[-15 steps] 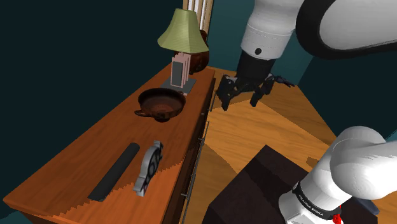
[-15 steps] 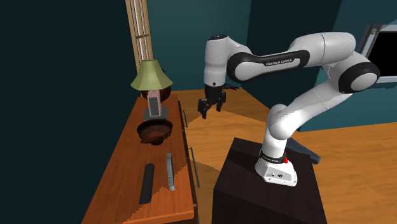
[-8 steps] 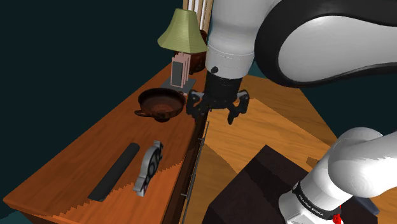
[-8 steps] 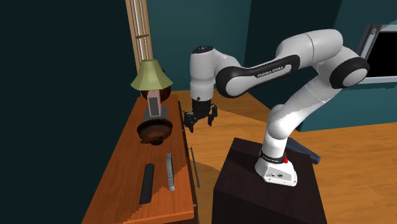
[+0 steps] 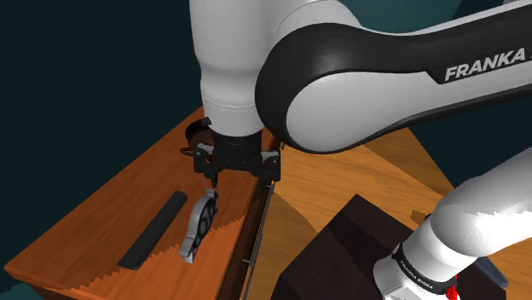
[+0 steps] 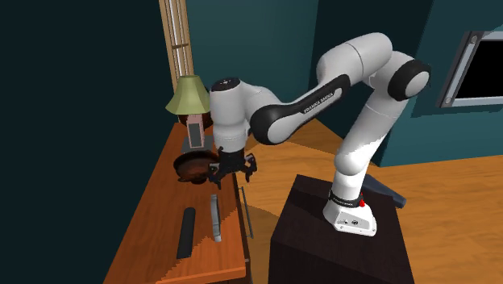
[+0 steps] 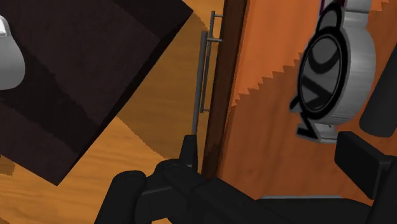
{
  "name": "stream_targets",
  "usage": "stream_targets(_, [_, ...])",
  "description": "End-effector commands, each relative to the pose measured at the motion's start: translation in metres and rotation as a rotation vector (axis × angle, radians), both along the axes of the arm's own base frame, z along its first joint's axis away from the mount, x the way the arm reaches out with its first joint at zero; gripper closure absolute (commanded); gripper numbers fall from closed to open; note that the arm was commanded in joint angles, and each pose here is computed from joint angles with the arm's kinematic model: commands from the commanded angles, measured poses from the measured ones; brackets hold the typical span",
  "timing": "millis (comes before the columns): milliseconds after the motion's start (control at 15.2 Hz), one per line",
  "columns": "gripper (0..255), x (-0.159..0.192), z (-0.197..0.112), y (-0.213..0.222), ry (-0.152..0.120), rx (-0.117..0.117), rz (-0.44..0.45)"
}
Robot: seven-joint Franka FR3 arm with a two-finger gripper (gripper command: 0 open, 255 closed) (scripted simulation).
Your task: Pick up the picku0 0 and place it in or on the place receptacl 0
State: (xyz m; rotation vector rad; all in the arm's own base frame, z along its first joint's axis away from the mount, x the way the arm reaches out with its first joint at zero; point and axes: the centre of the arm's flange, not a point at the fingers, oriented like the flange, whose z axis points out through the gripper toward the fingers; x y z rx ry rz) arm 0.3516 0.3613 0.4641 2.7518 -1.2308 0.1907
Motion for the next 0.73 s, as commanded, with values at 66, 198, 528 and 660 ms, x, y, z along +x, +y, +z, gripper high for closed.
stream_targets(66, [0, 0.016, -0.016, 0.034, -0.01, 0.005, -0.082])
stream_targets(198, [0, 0.03, -0.026, 0.055, -0.015, 0.006, -0.132])
stream_targets(528, [0, 0.038, -0.05, 0.06, -0.017, 0.006, -0.153])
stream_targets(660, [0, 0.038, -0.061, 0.058, -0.017, 0.006, -0.153])
